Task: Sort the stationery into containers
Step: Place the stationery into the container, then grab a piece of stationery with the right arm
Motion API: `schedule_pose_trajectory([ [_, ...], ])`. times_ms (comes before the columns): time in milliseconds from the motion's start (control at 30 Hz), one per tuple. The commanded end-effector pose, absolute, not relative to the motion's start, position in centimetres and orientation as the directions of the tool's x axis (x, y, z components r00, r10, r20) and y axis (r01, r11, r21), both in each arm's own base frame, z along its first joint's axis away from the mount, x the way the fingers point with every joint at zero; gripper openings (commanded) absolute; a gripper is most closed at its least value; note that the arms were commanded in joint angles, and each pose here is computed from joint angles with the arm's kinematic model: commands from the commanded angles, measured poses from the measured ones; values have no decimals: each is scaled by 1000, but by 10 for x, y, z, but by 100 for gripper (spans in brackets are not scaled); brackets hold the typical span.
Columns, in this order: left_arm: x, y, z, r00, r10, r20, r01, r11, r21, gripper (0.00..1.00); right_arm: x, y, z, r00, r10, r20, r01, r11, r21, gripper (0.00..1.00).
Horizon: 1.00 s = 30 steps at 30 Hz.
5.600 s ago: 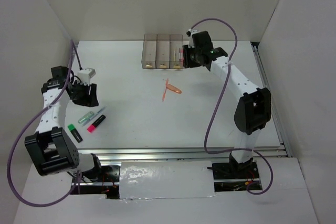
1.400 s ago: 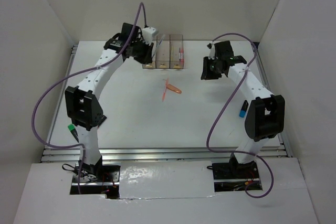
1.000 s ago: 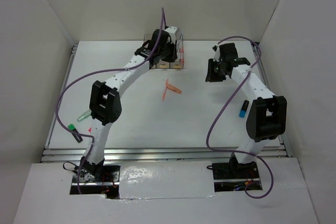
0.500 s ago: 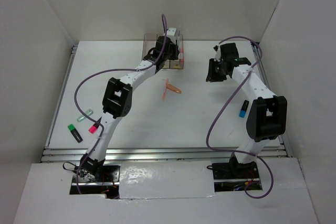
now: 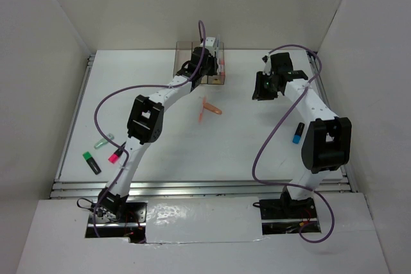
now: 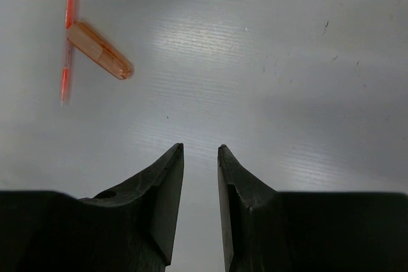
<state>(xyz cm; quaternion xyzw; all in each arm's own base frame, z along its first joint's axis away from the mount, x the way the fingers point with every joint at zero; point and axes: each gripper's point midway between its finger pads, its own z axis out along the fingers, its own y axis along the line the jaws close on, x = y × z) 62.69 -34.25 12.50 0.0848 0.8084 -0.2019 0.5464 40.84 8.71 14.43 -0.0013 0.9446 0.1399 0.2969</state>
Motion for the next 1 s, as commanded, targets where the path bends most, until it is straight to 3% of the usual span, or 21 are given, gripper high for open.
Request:
schedule_pose_trajectory([
  [0, 637, -345, 140, -330, -98, -939, 376, 899, -225, 17, 411, 89, 151, -818, 84, -570, -97, 955, 279, 36],
  [267, 636, -344, 142, -334, -95, -938, 364, 905, -221, 31, 412, 94, 152, -819, 77, -568, -104, 955, 279, 39],
  [400, 636, -344, 143, -335, -96, -937, 366, 903, -223, 52, 413, 93, 153, -818, 78, -569, -102, 955, 278, 42],
  [500, 636, -345, 156, -316, -95, -944, 370, 904, -215, 59, 412, 93, 155, -811, 82, -580, -100, 956, 274, 43],
  [733, 630, -319, 262, -177, -144, -974, 349, 916, -199, 59, 401, 116, 167, -798, 70, -598, -148, 940, 308, 39],
  [767, 621, -305, 306, -122, -169, -978, 327, 924, -200, 60, 398, 122, 169, -797, 68, -600, -156, 937, 313, 39],
  [833, 609, -282, 315, -133, -164, -977, 273, 942, -195, 60, 391, 144, 172, -793, 70, -606, -165, 932, 323, 39],
  [867, 594, -252, 360, -77, -196, -978, 217, 954, -208, 62, 387, 151, 173, -789, 85, -609, -149, 935, 322, 39],
  [967, 563, -187, 362, -160, -225, -961, 72, 968, -239, 64, 388, 185, 181, -744, 137, -654, -105, 943, 317, 45],
])
